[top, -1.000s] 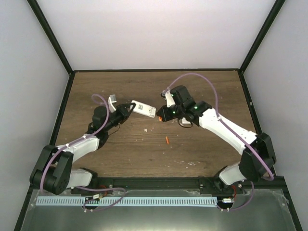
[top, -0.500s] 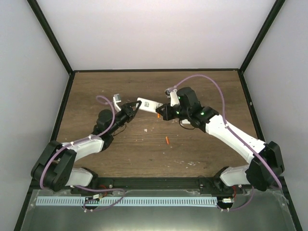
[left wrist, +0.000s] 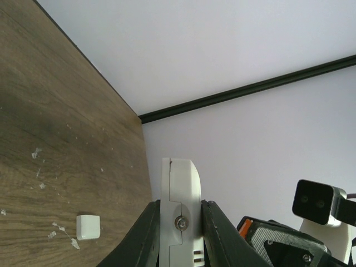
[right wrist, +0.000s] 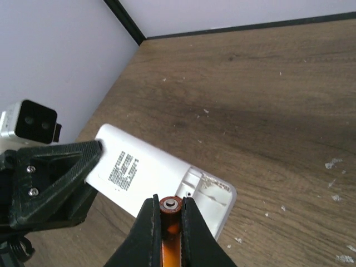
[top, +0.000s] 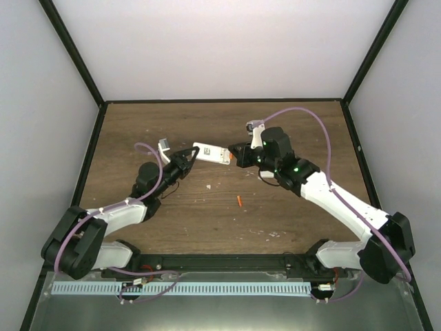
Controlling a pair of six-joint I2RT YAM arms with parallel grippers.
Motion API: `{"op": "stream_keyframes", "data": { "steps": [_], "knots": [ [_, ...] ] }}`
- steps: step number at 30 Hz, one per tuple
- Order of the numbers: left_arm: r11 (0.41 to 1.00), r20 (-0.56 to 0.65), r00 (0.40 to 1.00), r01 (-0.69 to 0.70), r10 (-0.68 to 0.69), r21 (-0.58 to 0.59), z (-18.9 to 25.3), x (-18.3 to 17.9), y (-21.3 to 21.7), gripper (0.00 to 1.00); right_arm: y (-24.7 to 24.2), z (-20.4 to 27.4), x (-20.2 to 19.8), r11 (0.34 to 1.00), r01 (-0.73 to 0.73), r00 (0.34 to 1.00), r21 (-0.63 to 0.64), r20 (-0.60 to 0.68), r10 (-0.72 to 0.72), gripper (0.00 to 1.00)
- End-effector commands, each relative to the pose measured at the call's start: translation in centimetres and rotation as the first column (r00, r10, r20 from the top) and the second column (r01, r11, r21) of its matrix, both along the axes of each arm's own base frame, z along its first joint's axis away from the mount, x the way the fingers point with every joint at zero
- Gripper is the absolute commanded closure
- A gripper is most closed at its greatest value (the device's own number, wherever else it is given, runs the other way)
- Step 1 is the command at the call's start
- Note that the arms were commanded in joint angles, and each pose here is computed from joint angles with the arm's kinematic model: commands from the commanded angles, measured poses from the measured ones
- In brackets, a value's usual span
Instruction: Load the batteries into the remote control
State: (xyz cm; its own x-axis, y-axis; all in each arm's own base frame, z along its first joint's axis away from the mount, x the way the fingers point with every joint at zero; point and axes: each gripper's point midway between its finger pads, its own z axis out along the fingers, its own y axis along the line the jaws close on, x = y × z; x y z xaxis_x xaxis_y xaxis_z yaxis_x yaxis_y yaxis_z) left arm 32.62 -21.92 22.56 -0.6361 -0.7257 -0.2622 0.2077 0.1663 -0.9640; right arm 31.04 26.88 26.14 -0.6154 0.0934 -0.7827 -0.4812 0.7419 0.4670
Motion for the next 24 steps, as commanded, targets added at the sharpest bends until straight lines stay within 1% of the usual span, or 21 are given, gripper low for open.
{"op": "stream_keyframes", "data": {
  "steps": [1, 7, 20, 24],
  "knots": [
    [0.999, 0.036, 0.999, -0.005, 0.007, -0.048, 1.2, -0.3, 0.2, 1.00, -0.2, 1.2, 0.9, 0.997, 0.044, 0.998, 0.057, 0.033, -0.046, 0.99],
    [0.995, 0.028, 1.000, -0.007, 0.010, -0.097, 0.8, -0.5, 0.3, 1.00, 0.4, 0.7, 1.2, 0.996, 0.038, 0.999, 0.077, 0.016, -0.039, 0.99],
    [0.993, 0.028, 0.999, -0.042, 0.046, -0.114, 1.5, -0.7, 0.9, 1.00, 1.5, -1.1, 1.8, 0.997, 0.023, 0.999, 0.070, -0.041, -0.020, 0.99],
    [0.993, 0.030, 0.998, -0.044, 0.047, -0.113, 1.6, -0.7, 0.9, 1.00, 1.6, -1.2, 2.0, 0.997, 0.024, 0.999, 0.068, -0.037, -0.021, 0.99]
  ]
}}
